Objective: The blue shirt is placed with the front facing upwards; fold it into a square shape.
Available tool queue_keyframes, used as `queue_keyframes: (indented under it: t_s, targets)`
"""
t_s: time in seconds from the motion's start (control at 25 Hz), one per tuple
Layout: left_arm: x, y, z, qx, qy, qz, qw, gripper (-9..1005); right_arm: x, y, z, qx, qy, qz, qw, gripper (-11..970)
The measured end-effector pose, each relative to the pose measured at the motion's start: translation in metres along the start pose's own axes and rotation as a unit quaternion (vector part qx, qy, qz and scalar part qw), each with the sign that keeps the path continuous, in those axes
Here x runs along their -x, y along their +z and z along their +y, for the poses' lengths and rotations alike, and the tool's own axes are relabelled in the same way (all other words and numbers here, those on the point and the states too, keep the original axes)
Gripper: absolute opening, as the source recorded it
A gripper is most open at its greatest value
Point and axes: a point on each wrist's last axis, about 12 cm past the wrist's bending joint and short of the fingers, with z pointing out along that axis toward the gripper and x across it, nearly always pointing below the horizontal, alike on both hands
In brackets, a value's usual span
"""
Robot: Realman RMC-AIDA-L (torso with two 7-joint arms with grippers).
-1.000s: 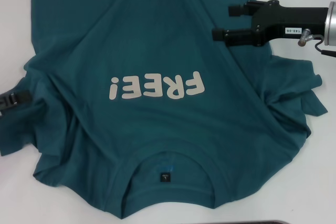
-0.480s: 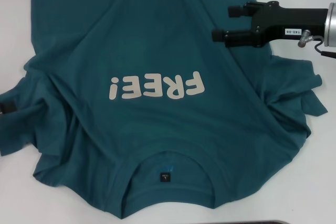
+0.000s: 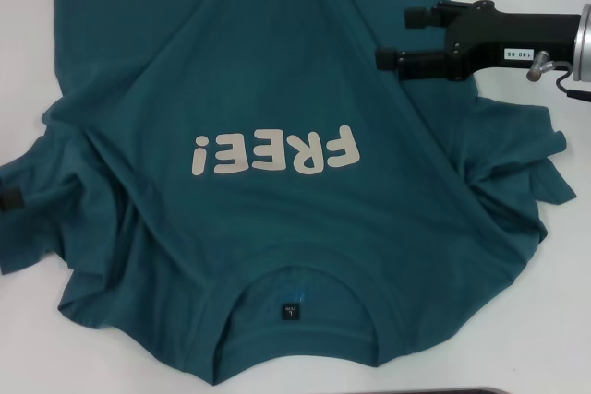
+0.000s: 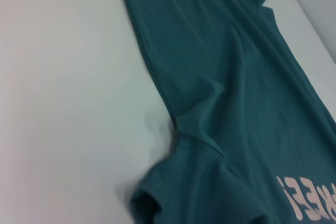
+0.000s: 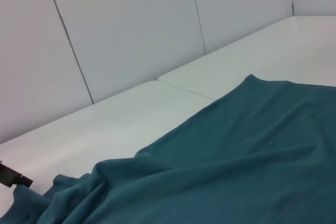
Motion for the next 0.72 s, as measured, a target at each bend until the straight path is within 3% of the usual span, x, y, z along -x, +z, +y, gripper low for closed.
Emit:
queue_keyframes:
  t_s: [0.72]
  targets:
    - [0.006,0.014,-0.008,-0.011,0.019,0.038,0.999,779,0.0,-0.003,-0.001,-0.005,0.007,-0.008,1.0,926]
